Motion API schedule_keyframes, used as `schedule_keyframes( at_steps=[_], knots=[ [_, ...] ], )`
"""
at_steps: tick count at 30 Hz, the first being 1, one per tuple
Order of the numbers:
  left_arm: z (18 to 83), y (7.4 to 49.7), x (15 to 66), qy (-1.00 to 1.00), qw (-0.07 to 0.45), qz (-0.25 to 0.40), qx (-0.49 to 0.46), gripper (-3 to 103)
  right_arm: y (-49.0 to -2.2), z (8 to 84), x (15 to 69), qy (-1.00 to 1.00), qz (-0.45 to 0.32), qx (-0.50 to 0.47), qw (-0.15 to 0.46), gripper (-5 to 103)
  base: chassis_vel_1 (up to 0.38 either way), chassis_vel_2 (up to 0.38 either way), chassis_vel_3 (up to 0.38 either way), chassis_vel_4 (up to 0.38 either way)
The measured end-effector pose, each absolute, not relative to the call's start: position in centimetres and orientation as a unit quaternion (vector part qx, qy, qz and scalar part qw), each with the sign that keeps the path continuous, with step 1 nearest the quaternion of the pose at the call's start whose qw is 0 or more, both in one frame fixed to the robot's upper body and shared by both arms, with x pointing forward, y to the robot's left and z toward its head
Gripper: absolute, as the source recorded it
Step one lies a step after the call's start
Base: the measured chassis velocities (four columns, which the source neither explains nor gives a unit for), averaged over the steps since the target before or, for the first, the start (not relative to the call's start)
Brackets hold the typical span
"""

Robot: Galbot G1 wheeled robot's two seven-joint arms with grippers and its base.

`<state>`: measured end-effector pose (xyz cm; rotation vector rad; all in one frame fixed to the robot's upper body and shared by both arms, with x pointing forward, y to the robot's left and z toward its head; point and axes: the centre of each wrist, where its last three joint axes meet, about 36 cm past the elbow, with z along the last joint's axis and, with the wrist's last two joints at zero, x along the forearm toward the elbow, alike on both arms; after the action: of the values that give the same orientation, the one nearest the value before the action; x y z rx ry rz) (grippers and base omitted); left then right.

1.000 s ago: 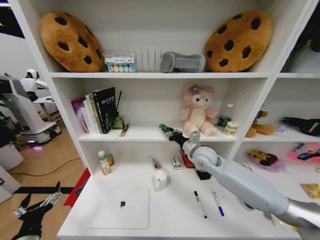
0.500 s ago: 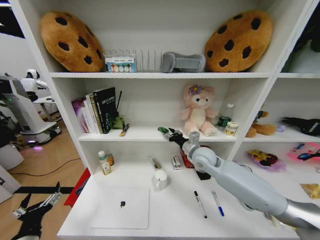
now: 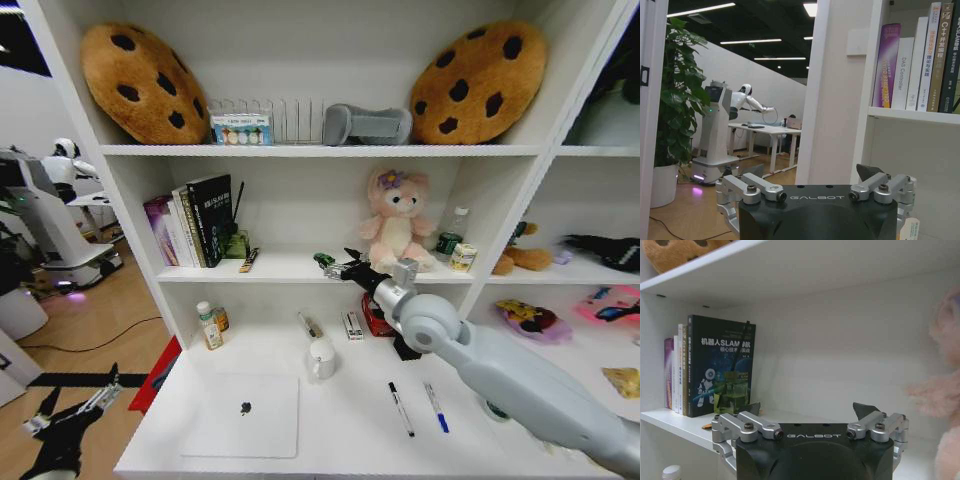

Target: Organize the objects on the table.

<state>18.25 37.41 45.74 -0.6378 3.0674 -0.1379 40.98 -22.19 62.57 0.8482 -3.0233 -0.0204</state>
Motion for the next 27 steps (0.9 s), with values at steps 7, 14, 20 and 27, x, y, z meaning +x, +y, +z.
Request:
schedule_keyframes(
  at_steps=[7,14,20,27],
  knots=[
    [45.5,36.9,18.3,0.978,0.003,-0.051,-0.203,100,-23.8,59.5,35.2,-0.972,0.045,0.227,-0.033,100,0.0,0.0,0.0,0.0],
    [45.5,36.4,18.2,0.978,0.006,-0.056,-0.203,100,-24.9,54.5,30.0,-0.983,0.06,0.175,-0.006,100,0.0,0.0,0.0,0.0],
    [45.5,36.3,18.2,0.978,0.007,-0.055,-0.201,100,-25.9,50.4,26.2,-0.989,0.063,0.128,0.025,100,0.0,0.0,0.0,0.0],
    [45.2,35.8,18.2,0.98,0.005,-0.052,-0.192,100,-27.3,46.5,24.1,-0.992,0.063,0.074,0.081,100,0.0,0.0,0.0,0.0]
  ],
)
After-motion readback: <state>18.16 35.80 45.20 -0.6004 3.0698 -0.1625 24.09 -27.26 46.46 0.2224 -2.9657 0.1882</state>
